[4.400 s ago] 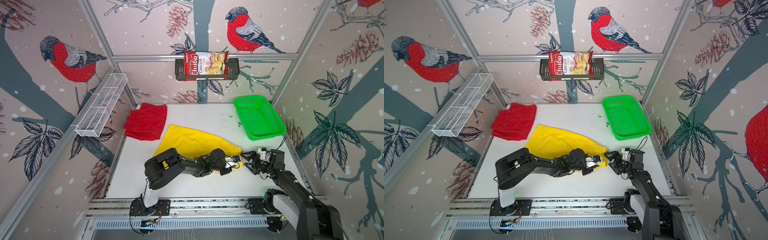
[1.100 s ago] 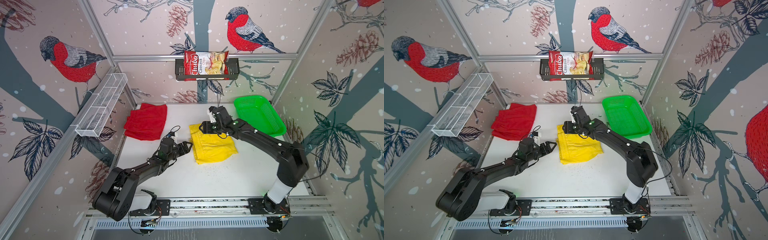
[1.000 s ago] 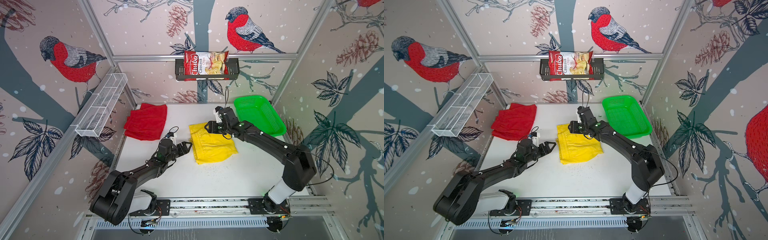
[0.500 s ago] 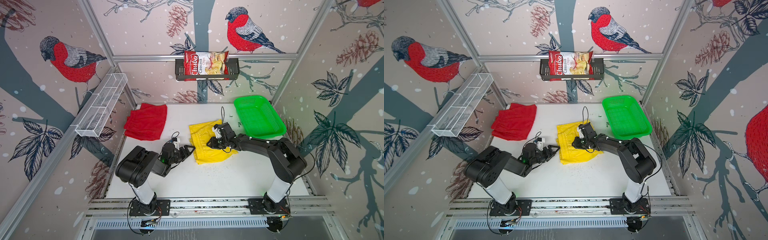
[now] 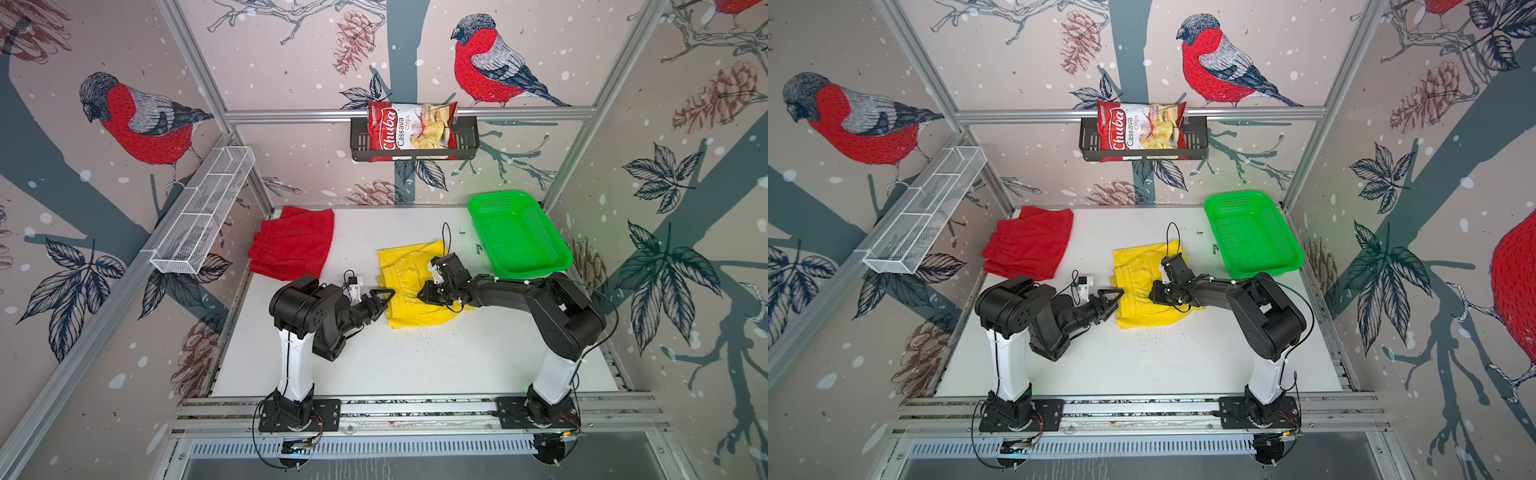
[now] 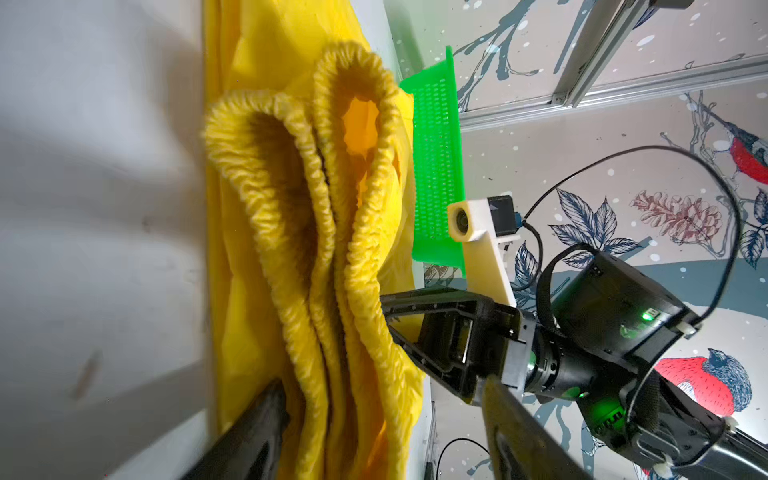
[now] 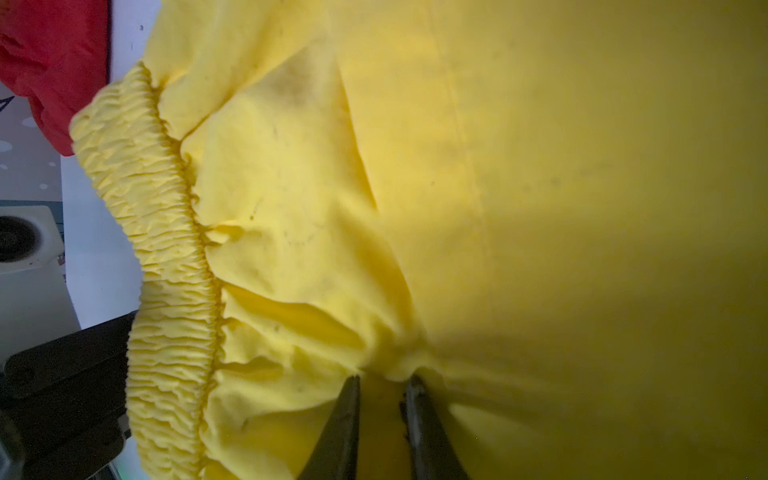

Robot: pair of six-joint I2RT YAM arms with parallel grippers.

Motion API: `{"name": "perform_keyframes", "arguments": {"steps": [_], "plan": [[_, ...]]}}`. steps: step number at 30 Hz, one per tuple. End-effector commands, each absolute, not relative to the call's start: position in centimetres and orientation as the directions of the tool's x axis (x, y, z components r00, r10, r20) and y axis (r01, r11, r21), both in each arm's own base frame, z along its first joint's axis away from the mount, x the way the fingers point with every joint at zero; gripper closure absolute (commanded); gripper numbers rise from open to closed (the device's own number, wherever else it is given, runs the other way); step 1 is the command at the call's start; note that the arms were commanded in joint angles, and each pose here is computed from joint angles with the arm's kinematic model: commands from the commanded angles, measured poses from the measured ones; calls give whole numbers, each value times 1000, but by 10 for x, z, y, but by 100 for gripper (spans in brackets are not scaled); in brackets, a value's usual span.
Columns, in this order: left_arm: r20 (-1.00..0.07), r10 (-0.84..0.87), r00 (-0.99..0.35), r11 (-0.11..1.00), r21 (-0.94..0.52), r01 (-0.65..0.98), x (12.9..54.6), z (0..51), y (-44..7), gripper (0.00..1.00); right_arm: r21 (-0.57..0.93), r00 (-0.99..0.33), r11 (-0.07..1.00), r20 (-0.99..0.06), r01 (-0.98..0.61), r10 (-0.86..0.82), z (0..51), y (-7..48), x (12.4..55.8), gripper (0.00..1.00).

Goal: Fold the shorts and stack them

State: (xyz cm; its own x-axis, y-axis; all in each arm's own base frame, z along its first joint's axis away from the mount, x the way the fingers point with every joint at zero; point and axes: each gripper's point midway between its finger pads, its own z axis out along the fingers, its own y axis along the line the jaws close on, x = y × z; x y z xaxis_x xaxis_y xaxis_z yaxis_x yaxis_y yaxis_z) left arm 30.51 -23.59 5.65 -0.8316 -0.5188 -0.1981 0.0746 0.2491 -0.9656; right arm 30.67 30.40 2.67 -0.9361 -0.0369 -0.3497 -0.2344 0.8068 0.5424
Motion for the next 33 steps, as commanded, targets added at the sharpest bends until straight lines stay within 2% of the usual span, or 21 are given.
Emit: {"name": "perform_keyframes", "arguments": {"steps": [1, 7, 14, 17, 21, 24, 33], "plan": [[-190, -510, -839, 362, -932, -9, 300, 26, -229, 25, 533, -949, 821, -314, -204, -32, 19, 302, 301, 78], [-258, -488, -834, 474, -880, -5, 300, 29, -220, 25, 515, -945, 835, -327, -194, -17, 24, 296, 306, 78], [-397, -441, -805, 684, -729, -15, 309, 36, -195, 22, 509, -947, 840, -319, -189, -19, 23, 294, 305, 78], [-370, -413, -832, 682, -731, -13, 310, 29, -199, 21, 510, -949, 839, -314, -188, -22, 21, 296, 303, 78], [-280, -407, -870, 621, -783, -39, 309, 15, -214, 20, 515, -948, 835, -317, -194, -25, 23, 300, 302, 79], [-253, -415, -874, 580, -813, -40, 310, 14, -221, 20, 519, -949, 832, -315, -193, -23, 23, 302, 300, 79], [-280, -387, -878, 585, -811, 1, 321, 21, -233, 22, 548, -952, 812, -304, -200, -29, 21, 313, 297, 79]]}}
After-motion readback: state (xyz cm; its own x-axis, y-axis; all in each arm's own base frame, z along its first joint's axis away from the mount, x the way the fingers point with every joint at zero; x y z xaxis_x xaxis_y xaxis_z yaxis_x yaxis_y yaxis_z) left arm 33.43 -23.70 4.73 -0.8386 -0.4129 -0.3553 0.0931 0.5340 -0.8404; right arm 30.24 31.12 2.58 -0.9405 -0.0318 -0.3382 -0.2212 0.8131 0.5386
